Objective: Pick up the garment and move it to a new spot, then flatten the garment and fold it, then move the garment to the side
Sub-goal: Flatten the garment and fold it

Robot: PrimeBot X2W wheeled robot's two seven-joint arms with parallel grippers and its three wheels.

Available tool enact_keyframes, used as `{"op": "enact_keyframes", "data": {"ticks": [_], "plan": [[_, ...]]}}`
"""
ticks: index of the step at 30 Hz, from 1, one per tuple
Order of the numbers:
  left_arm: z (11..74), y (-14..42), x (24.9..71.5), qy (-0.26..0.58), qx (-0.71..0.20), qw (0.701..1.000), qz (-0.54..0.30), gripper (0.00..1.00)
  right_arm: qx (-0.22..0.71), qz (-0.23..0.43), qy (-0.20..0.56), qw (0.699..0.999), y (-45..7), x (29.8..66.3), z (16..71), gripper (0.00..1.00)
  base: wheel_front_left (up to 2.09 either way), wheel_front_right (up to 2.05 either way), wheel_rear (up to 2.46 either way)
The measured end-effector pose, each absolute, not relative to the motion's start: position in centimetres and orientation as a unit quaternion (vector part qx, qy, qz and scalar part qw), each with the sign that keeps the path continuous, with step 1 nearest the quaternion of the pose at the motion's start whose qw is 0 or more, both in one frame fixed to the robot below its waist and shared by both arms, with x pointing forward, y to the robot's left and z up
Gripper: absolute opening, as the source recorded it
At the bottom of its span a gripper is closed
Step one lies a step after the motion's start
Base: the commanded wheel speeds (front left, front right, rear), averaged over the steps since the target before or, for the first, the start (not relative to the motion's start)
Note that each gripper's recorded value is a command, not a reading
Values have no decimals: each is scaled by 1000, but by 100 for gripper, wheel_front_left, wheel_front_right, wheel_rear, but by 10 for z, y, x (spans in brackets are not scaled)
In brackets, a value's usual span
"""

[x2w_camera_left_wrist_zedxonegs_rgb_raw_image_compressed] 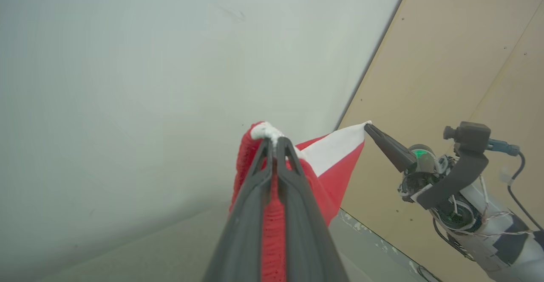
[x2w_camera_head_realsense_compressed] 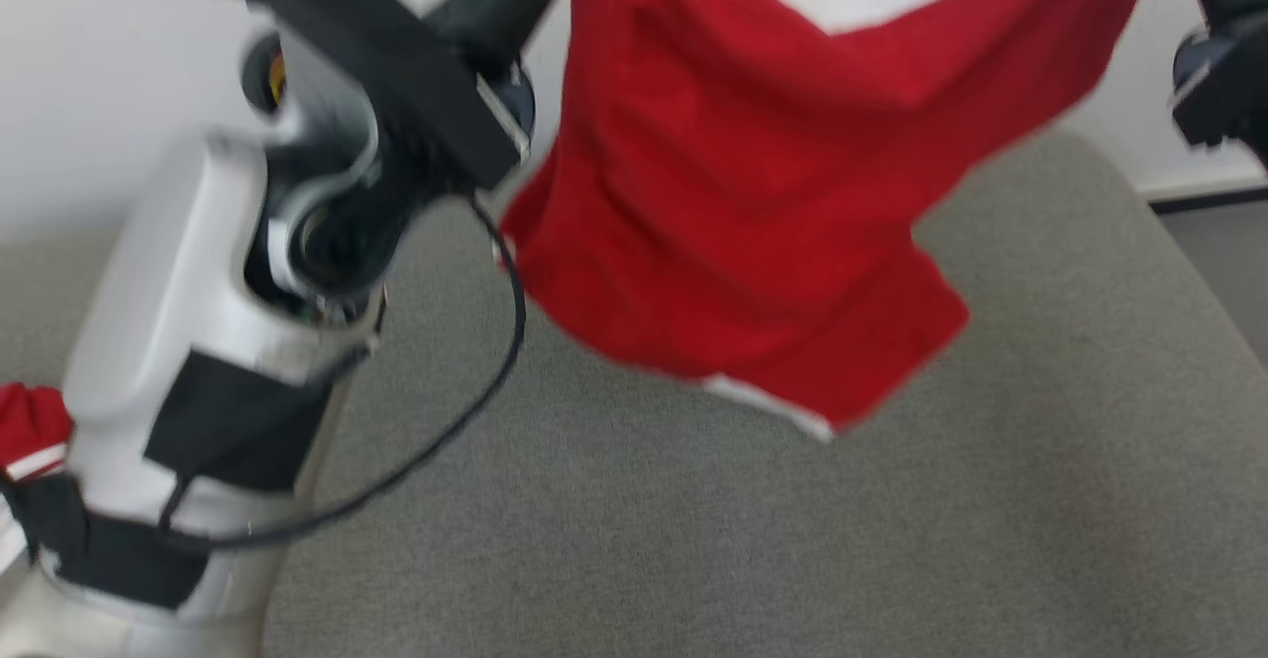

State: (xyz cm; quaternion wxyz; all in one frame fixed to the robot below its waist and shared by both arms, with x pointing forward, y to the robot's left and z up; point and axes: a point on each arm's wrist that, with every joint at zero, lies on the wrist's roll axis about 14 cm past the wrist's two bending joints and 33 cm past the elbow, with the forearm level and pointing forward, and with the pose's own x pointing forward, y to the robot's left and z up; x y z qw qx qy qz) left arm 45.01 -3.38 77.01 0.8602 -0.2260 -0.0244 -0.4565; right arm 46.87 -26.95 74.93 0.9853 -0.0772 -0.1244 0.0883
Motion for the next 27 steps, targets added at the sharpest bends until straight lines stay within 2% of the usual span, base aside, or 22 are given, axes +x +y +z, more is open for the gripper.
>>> {"op": "enact_keyframes", "data": {"ticks": [4,9,13,14,20,24,27], "plan": [[800,-34,496,-107,-188,877,-429,0,-93,78,-166,979,-264,505,776,0,0,0,0],[830,-43,526,-230,-146,861,-429,0,-104,52,-260,959,-267,547,812,0,0,0,0],[813,-46,552,-286,-106,847,-436,0,-121,37,-265,956,-269,584,803,0,0,0,0],[782,-51,568,-276,-87,847,-446,0,-126,44,-242,961,-263,605,774,0,0,0,0],[661,-44,623,-164,-95,877,-441,0,-108,46,-157,981,-263,646,665,0,0,0,0],[612,-48,623,-119,-149,873,-448,0,-101,44,-110,988,-268,653,606,0,0,0,0],[582,-53,605,-78,-192,864,-459,0,-99,42,-79,991,-276,643,571,0,0,0,0]]}}
